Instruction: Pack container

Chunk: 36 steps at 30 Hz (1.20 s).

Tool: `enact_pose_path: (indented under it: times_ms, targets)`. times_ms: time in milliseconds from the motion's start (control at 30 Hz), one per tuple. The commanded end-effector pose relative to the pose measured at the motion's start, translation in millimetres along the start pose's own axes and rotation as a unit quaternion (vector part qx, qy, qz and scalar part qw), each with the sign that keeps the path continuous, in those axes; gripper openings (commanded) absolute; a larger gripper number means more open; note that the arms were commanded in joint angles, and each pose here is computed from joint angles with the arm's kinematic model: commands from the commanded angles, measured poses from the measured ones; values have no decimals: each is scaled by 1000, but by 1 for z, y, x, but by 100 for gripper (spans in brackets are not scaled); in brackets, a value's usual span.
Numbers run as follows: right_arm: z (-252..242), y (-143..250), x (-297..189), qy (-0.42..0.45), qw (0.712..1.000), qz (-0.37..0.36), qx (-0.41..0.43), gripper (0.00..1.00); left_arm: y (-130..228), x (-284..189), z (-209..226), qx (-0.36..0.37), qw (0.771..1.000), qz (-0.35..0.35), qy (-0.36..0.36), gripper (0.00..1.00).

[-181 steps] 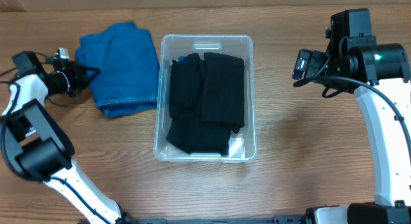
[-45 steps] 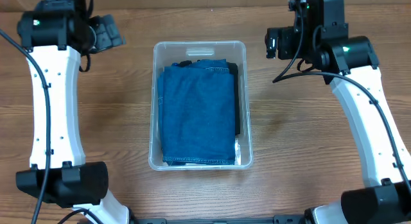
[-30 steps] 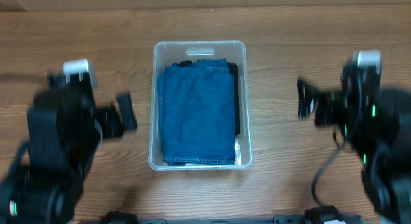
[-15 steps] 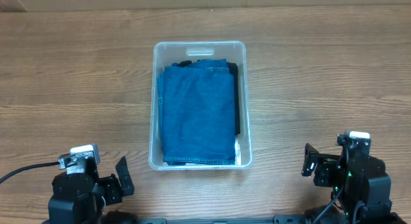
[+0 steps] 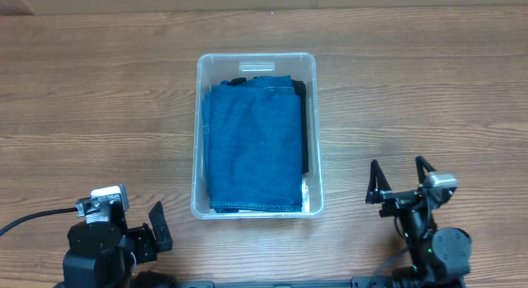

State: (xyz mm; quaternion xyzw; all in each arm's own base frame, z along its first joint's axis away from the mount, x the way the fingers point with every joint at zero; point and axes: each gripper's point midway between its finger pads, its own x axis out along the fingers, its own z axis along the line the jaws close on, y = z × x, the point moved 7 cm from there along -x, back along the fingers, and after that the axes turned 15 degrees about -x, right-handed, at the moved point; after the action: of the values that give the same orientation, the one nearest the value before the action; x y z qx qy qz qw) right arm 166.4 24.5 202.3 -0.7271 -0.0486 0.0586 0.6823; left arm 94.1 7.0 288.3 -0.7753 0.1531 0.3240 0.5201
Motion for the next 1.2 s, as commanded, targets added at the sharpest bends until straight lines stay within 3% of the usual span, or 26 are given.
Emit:
enact_pose_path:
  times_ms: [0, 700, 867, 1100, 1133, 1167]
  targets:
    - [1, 30, 9, 4, 1000, 1, -1, 100, 0, -1, 1, 1, 1000, -8, -2, 100]
    - [1, 31, 9, 3, 1000, 4, -1, 100, 3, 3, 6, -15, 1000, -19, -9, 100]
    - [1, 31, 9, 3, 1000, 4, -1, 100, 30, 50, 3, 19, 992, -98, 78, 100]
    - [1, 31, 9, 3, 1000, 4, -1, 100, 27, 125, -14, 26, 939, -293, 179, 100]
    - [1, 31, 9, 3, 1000, 4, -1, 100, 34, 136, -13, 25, 934, -304, 189, 100]
    - [1, 31, 9, 3, 1000, 4, -1, 100, 48, 148, -8, 28, 949, -263, 171, 100]
